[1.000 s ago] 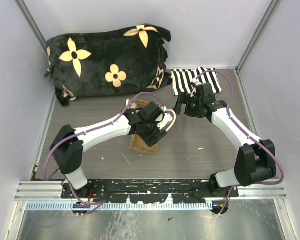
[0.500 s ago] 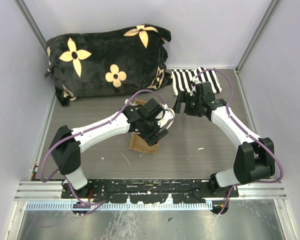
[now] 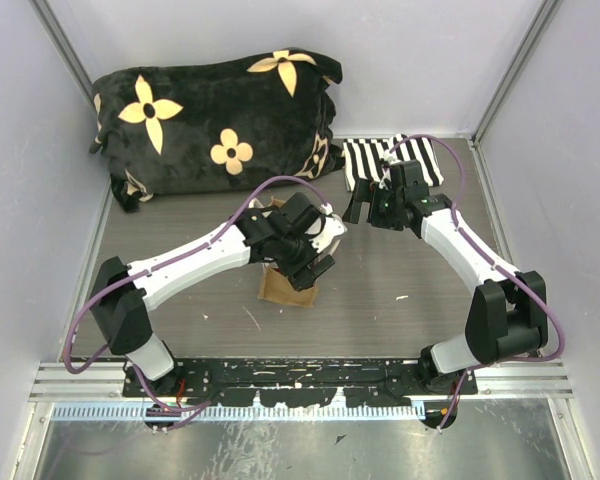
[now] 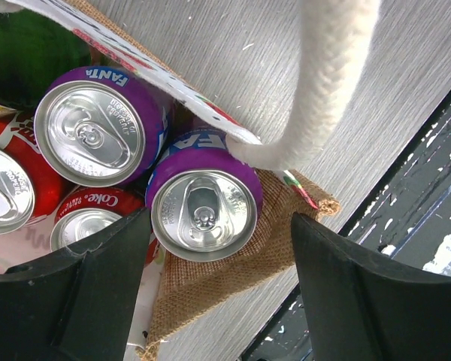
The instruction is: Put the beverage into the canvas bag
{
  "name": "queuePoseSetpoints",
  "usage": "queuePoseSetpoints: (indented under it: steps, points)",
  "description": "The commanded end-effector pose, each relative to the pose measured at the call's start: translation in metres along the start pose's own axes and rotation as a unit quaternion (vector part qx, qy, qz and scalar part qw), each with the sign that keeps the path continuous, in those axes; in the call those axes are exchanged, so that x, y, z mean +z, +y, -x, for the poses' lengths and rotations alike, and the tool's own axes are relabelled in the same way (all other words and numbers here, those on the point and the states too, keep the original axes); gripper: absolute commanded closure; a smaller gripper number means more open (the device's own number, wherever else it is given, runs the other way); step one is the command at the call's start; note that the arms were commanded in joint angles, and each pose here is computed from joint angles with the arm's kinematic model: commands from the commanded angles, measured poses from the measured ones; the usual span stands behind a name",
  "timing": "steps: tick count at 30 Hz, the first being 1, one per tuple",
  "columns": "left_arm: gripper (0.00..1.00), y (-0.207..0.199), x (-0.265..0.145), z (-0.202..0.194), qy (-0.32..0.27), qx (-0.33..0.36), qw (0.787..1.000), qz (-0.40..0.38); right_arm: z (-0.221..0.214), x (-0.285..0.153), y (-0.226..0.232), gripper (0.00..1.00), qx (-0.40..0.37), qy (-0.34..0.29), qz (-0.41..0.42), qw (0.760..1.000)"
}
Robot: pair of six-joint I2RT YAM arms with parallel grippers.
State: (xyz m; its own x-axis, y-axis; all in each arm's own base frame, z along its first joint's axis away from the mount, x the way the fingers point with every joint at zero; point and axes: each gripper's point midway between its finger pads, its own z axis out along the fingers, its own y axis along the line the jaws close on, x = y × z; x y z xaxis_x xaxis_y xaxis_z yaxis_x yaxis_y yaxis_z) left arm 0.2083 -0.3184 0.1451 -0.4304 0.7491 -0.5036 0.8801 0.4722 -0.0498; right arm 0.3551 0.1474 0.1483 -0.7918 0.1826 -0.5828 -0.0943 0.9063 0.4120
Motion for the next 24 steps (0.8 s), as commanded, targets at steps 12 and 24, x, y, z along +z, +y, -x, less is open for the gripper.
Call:
queuePoseSetpoints:
  steps: [12, 24]
  points:
    - [0.31, -0.013, -0.033, 0.021, -0.043, 0.004, 0.999, -0.017, 0.018, -0.010, 0.012, 0.00, -0.010, -0.026, 0.020, 0.999]
    - [0.83, -0.010, -0.017, 0.005, -0.024, 0.003, 1.000, -0.012, 0.014, -0.013, 0.011, 0.00, -0.007, -0.026, 0.019, 0.999]
